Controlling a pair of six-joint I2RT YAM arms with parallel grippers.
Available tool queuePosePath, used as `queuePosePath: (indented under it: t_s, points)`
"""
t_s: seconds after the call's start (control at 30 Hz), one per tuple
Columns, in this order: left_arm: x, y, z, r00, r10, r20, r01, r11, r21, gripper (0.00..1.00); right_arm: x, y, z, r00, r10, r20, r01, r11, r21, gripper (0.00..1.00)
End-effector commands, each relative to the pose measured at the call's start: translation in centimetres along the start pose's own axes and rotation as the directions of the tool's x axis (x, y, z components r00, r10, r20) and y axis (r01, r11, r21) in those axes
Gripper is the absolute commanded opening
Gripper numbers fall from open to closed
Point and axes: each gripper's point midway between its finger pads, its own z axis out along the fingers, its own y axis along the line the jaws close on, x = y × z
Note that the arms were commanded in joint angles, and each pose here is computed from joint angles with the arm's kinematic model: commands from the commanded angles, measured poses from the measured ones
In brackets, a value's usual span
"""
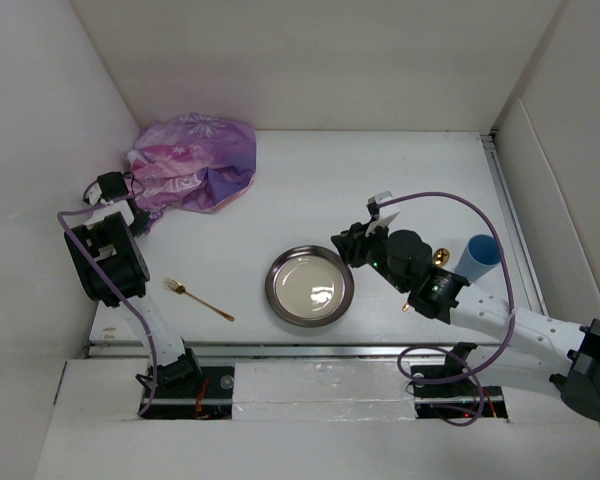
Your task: Set the dinner table for one person
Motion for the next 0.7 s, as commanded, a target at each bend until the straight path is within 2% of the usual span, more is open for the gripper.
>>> queuePosePath:
  t_s: [0.0, 0.13, 0.17, 0.23, 0.37, 0.4, 0.47, 0.5, 0.6, 0.63, 0.67]
  points:
    - [-0.8, -1.0, 0.2, 1.000, 0.011, 0.001, -0.011, 0.999, 0.035, 0.00, -2.9, 1.0, 0.1, 0.998, 0.004, 0.062, -0.003, 1.000, -0.022, 0.38]
    - [0.5, -2.9, -0.5, 0.998, 0.046, -0.033, -0.042, 0.993, 0.111, 0.00, -3.2, 0.5, 0.0, 0.997, 0.008, 0.077, -0.007, 1.000, -0.005, 0.38]
    - [1.0, -4.6, -1.4, 0.997, 0.072, -0.019, -0.068, 0.987, 0.148, 0.00, -3.3, 0.5, 0.0, 0.997, 0.006, 0.078, -0.006, 1.000, -0.005, 0.38]
    - [2.9, -7.5, -2.7, 0.993, 0.107, -0.057, -0.090, 0.966, 0.244, 0.00, -3.3, 0.5, 0.0, 0.997, 0.009, 0.078, -0.009, 1.000, -0.007, 0.38]
    - [8.7, -15.6, -7.0, 0.968, 0.242, -0.074, -0.188, 0.883, 0.429, 0.00, -3.3, 0.3, 0.1, 0.997, 0.007, 0.078, -0.007, 1.000, 0.008, 0.38]
    - [11.9, -19.0, -9.4, 0.948, 0.310, -0.072, -0.232, 0.830, 0.507, 0.00, -3.3, 0.1, 0.1, 0.997, 0.005, 0.077, -0.007, 1.000, 0.019, 0.38]
    - [15.6, -22.5, -11.6, 0.930, 0.359, -0.085, -0.245, 0.774, 0.584, 0.00, -3.3, -0.1, 0.2, 0.997, 0.003, 0.078, -0.005, 0.999, 0.034, 0.38]
    - [18.7, -25.5, -14.5, 0.907, 0.413, -0.080, -0.263, 0.706, 0.657, 0.00, -3.3, -0.5, 0.1, 0.997, 0.002, 0.077, -0.006, 0.999, 0.053, 0.38]
    - [22.9, -30.7, -18.8, 0.893, 0.445, -0.070, -0.239, 0.600, 0.763, 0.00, -3.4, -1.4, 0.2, 0.997, 0.004, 0.078, -0.012, 0.995, 0.101, 0.38]
    - [25.6, -32.0, -20.8, 0.874, 0.481, -0.070, -0.242, 0.555, 0.796, 0.00, -3.5, -2.0, 0.2, 0.997, 0.006, 0.082, -0.016, 0.993, 0.118, 0.38]
    - [27.6, -33.0, -20.6, 0.860, 0.504, -0.082, -0.238, 0.538, 0.809, 0.00, -3.5, -2.4, 0.3, 0.997, 0.011, 0.082, -0.022, 0.991, 0.131, 0.37]
